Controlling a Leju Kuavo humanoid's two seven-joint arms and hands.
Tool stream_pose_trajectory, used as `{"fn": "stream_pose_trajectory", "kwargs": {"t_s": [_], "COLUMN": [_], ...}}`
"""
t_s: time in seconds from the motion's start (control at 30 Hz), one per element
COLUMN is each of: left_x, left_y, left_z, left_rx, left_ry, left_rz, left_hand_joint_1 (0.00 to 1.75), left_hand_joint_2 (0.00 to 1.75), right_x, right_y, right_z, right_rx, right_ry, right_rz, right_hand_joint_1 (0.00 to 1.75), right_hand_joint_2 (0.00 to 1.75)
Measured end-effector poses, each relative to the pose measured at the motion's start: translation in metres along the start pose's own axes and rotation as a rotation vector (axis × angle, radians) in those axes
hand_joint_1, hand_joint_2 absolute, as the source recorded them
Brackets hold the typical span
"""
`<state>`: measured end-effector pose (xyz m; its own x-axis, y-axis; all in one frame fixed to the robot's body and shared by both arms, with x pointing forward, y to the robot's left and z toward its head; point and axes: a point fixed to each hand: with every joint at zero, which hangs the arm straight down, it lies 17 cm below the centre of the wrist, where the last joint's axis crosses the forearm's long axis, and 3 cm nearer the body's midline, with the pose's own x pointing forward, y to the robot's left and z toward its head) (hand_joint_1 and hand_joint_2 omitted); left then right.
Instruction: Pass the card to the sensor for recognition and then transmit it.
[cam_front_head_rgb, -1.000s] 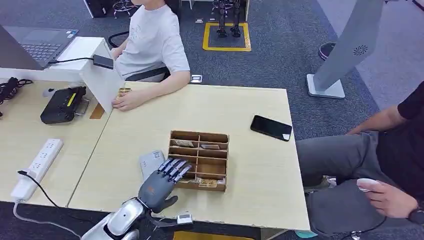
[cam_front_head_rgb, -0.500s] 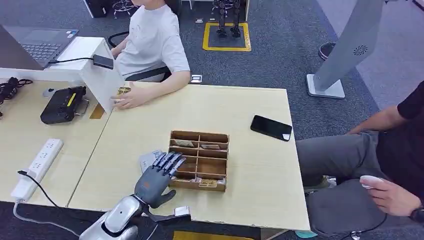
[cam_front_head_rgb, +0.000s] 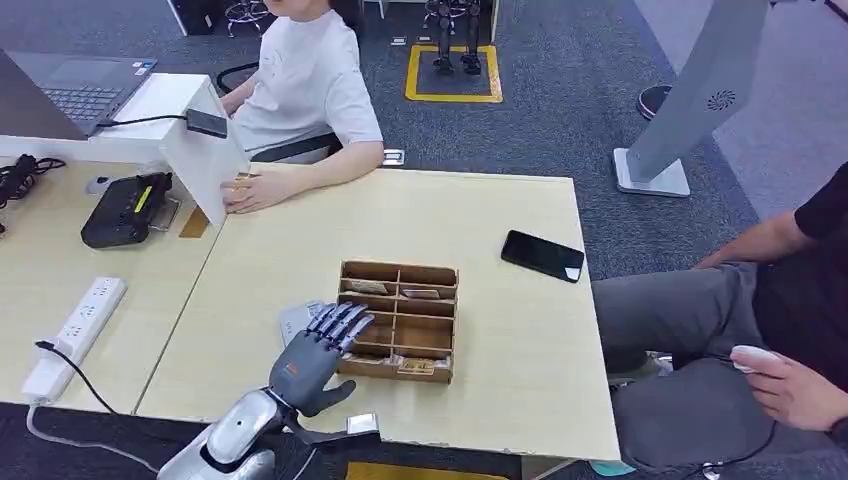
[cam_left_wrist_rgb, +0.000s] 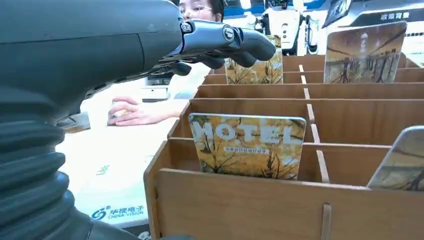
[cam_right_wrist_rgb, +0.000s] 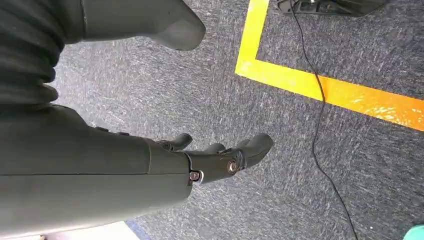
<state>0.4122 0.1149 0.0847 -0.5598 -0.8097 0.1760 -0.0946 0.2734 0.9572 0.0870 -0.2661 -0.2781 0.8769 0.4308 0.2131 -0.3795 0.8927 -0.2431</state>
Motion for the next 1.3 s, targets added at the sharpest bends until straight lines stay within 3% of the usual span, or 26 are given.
{"fn": "stream_pose_trajectory", "kwargs": {"t_s": [1.07,1.1,1.17,1.2,1.3], "left_x": [0.011,0.011,0.011,0.011,0.010], "left_y": [0.000,0.000,-0.001,-0.002,-0.003], "left_z": [0.002,0.002,0.003,0.003,0.003], "left_rx": [-0.024,-0.025,-0.032,-0.034,-0.041], "left_ry": [-0.035,-0.035,-0.036,-0.036,-0.036], "left_rz": [0.094,0.093,0.093,0.093,0.091], "left_hand_joint_1": [0.00,1.59,1.59,1.75,1.75], "left_hand_joint_2": [1.75,1.75,1.75,1.75,1.75], "right_x": [0.002,0.002,0.002,0.002,0.002], "right_y": [0.000,0.001,0.000,0.001,0.000], "right_z": [0.000,0.000,0.000,0.000,0.000], "right_rx": [0.001,0.002,0.001,0.002,0.002], "right_ry": [-0.003,-0.002,-0.002,-0.001,0.000], "right_rz": [-0.007,-0.007,-0.007,-0.007,-0.007], "right_hand_joint_1": [0.00,0.00,0.00,0.00,0.00], "right_hand_joint_2": [1.75,1.75,1.75,1.75,1.75]}}
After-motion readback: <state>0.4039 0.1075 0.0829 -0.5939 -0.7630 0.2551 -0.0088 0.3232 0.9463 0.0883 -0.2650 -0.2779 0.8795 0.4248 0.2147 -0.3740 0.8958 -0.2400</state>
